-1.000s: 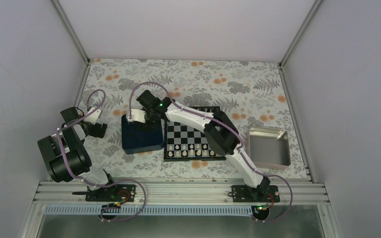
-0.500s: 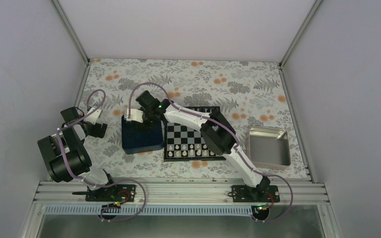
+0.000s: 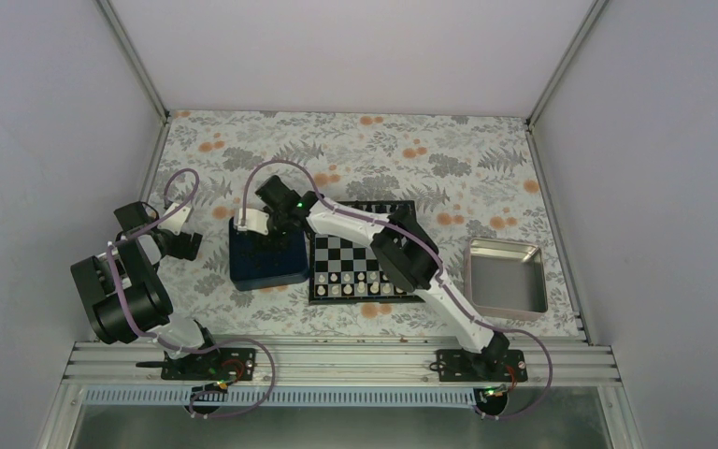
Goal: Set up the chess pieces on the board
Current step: Pick up the chess piece from the storage box.
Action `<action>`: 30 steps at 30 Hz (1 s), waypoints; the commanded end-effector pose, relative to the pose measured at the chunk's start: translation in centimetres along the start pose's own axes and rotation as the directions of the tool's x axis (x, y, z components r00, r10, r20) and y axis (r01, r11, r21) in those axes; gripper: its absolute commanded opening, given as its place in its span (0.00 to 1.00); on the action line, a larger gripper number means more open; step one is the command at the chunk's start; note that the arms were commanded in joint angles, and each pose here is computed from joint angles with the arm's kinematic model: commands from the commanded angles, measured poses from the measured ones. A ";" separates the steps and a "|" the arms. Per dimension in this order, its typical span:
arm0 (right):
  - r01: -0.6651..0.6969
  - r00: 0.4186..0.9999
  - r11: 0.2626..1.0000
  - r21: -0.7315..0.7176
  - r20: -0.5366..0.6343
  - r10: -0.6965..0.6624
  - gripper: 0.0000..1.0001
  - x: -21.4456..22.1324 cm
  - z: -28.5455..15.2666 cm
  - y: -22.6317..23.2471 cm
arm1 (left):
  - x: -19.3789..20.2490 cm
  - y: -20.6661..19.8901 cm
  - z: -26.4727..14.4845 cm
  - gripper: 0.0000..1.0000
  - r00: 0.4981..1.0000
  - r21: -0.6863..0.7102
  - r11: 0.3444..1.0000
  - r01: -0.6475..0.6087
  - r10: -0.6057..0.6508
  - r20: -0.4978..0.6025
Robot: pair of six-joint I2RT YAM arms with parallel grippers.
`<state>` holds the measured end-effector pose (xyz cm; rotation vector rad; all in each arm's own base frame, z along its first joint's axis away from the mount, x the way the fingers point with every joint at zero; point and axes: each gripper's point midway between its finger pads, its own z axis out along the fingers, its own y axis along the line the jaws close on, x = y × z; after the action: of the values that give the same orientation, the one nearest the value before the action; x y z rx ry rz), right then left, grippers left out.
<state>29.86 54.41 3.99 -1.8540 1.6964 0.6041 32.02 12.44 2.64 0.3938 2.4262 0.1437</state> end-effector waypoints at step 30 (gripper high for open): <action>-0.008 0.997 0.999 0.043 0.083 0.005 0.04 -2.9 -4.6 -1.0 | 1.5 -1.4 0.1 1.00 0.999 0.047 0.999 -0.004 0.006 -0.038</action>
<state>29.75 54.20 3.69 -1.8307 1.7071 0.6312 32.02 12.44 2.64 0.3977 2.4255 0.1447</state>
